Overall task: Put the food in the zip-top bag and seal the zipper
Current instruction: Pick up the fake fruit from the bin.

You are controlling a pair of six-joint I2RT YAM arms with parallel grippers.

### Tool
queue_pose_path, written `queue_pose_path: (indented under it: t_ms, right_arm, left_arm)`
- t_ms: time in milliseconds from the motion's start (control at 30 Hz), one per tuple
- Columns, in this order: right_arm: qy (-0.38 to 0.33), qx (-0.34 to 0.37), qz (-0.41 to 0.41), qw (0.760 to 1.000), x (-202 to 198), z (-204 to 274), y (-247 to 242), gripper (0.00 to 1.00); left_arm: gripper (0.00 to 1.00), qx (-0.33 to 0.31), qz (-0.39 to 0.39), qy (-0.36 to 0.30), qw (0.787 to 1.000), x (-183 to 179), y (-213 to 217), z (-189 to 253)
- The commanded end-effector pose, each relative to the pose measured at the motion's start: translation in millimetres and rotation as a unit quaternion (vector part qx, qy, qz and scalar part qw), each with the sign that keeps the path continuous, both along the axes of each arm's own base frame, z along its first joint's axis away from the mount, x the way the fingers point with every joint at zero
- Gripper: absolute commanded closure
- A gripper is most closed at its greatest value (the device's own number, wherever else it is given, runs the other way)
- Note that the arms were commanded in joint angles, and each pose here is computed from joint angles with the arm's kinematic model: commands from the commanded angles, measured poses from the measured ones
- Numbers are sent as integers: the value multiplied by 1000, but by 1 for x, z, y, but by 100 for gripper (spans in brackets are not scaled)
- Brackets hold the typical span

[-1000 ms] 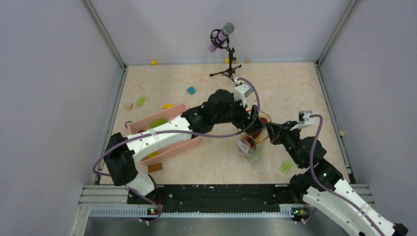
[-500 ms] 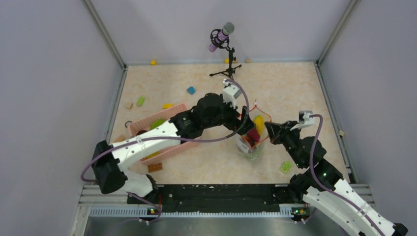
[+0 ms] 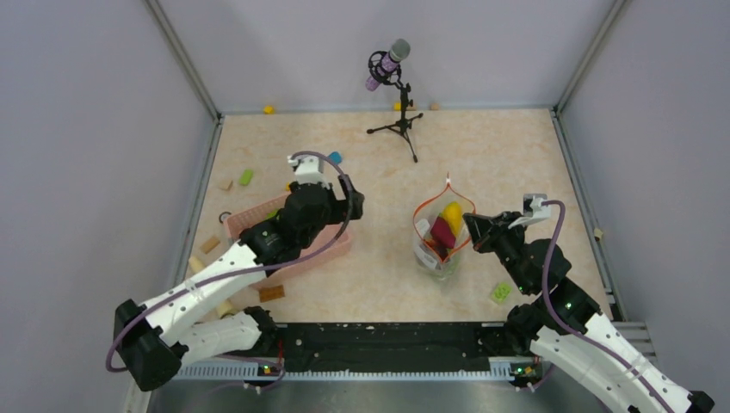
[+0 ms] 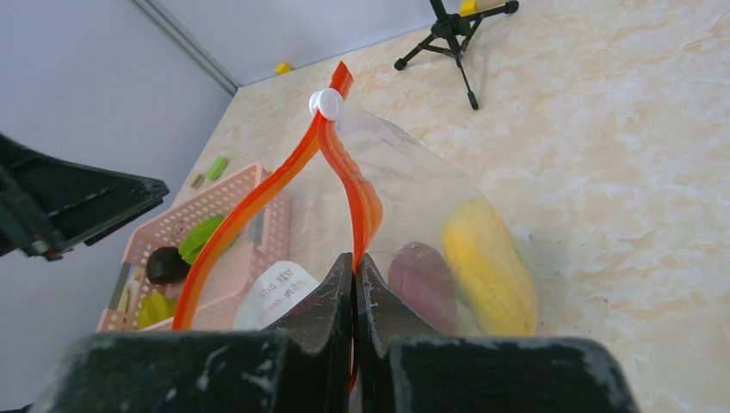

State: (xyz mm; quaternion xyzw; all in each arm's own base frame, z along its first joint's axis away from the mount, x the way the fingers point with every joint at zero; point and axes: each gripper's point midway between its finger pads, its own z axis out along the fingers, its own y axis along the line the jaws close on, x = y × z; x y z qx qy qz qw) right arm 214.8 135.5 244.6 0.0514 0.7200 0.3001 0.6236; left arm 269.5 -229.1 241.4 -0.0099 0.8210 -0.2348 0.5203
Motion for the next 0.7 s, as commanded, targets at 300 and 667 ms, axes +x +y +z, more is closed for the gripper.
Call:
queue_pose_path:
  t_ms: [300, 667]
  right_arm:
    - [-8, 5, -4, 1000, 4, 3, 2, 100]
    - [-1, -3, -2, 1000, 7, -3, 5, 100]
  left_arm:
    - [3, -99, 386, 105, 911, 16, 175, -118]
    - [3, -223, 519, 87, 821, 7, 219, -151]
